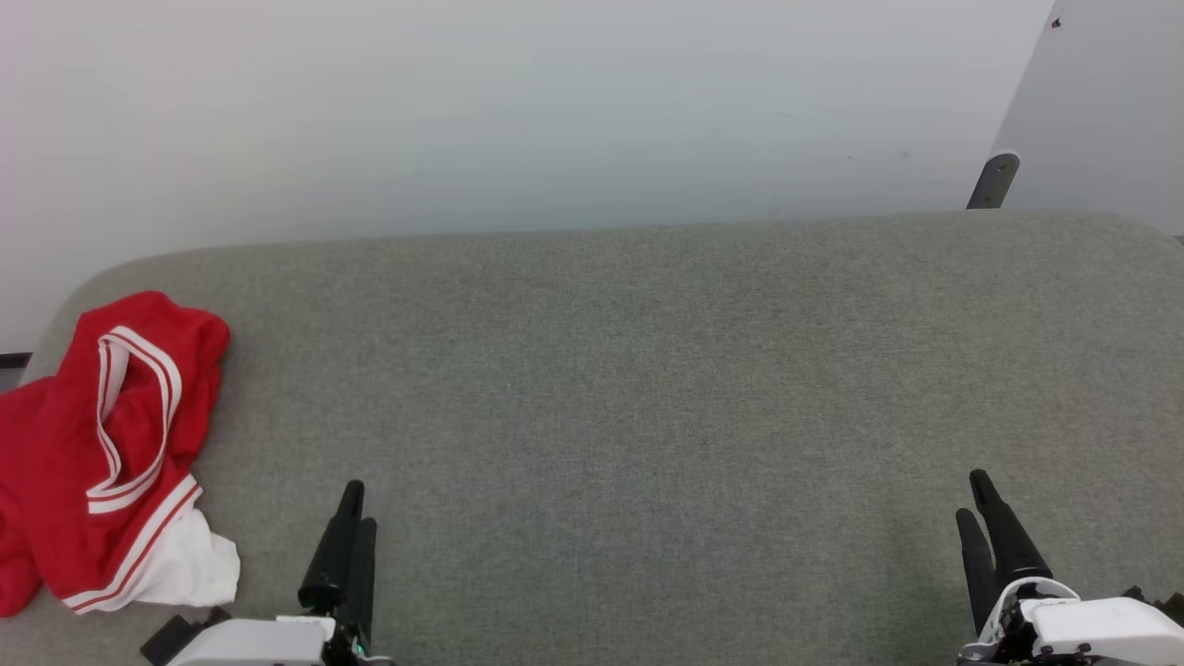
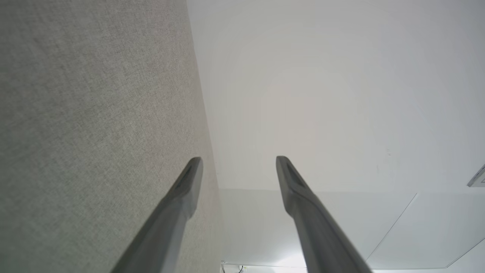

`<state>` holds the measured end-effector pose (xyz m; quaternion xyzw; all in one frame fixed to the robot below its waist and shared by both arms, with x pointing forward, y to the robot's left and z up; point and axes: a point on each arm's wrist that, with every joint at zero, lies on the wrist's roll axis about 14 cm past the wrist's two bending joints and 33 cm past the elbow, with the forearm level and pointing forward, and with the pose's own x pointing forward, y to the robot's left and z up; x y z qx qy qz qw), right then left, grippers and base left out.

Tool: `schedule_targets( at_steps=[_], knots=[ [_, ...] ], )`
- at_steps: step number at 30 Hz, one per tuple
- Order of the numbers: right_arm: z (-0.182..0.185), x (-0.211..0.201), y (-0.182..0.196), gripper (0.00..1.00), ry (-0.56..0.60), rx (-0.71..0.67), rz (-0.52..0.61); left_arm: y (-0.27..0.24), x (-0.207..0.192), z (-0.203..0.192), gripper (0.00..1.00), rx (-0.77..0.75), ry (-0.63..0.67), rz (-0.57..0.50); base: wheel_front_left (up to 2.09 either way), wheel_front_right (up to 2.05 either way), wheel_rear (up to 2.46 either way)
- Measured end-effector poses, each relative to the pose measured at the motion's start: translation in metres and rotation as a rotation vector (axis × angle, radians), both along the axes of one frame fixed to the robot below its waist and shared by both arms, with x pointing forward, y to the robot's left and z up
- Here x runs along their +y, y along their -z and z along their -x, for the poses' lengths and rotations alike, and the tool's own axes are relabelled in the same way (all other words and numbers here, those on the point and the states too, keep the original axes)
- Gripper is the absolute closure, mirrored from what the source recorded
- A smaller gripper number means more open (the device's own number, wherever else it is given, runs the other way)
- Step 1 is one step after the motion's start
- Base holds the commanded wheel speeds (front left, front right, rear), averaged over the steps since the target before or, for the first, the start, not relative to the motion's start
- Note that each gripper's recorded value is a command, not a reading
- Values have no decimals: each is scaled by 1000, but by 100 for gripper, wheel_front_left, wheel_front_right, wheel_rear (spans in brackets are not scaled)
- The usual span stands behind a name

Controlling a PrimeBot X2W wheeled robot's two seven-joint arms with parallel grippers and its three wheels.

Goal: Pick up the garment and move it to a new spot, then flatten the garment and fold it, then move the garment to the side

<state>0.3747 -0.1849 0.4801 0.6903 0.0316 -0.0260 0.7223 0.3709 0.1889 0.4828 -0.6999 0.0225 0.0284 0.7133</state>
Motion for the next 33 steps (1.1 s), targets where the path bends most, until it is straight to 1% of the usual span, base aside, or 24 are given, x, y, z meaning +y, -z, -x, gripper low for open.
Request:
schedule_targets(
  at_steps=[9,16,26,33],
  knots=[
    [-1,6,-5,0,-14,-16,77,-6,1,2,0,-18,-6,-70,0,0,0],
    [-1,9,-7,0,-32,-27,187,-12,3,3,0,-29,-11,-160,0,0,0],
    [-2,12,-11,0,-52,-48,362,-15,7,6,0,-28,-3,-360,0,0,0],
    [-1,13,-12,0,-71,-60,532,-17,11,9,0,-31,-6,-514,0,0,0]
  ],
)
